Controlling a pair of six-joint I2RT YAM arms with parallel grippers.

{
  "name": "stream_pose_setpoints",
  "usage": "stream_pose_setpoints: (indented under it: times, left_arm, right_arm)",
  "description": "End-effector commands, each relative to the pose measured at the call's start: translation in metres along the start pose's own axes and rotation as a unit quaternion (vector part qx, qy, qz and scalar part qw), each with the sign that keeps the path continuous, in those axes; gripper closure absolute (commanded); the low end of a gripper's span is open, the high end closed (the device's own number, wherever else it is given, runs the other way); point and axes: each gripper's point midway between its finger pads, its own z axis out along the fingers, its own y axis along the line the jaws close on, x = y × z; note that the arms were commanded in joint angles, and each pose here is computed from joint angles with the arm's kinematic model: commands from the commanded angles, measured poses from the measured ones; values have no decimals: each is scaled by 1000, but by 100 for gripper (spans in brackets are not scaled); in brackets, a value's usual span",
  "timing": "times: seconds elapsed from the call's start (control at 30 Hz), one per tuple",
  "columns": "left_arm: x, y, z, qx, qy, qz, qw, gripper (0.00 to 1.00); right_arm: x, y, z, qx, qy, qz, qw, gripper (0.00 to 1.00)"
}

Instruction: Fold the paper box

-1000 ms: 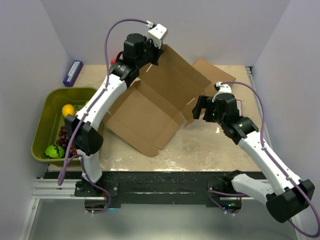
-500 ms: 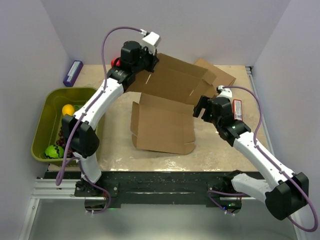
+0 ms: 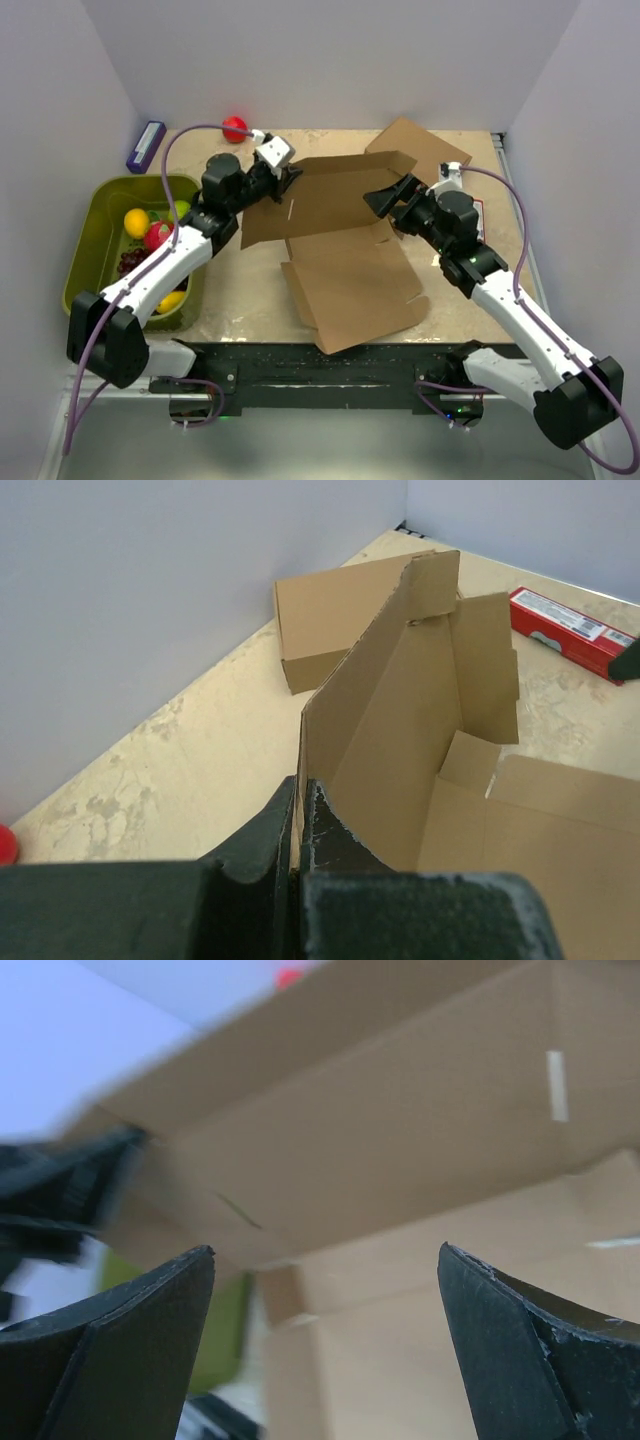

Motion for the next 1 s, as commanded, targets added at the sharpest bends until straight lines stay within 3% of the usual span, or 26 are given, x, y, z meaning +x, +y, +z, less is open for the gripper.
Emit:
stream_pose_setpoints:
  times: [0.0,0.23,0.37,0.67,0.97]
  left_arm:
    - [-15,-18,-16,28,-75,36,996,100]
    - [-15,-34,-33,53,-92,47,993,100]
    - [-8,-36,-35,56,-81,50,994,100]
    - [-11,-37,-40,57,-80,61,993,100]
    - [-11,-42,-41,74,-70,70,992,100]
  right_arm:
    - [-14,48,-1,-98,-15,162,982,4]
    - [-15,53,21,-99,-4,216,971,5]
    - [-11,46,40,-60,11,245,968,5]
    - [-32,53,54,-66,-26,278,958,5]
    - [-13,38,89,-38,1,317,948,9]
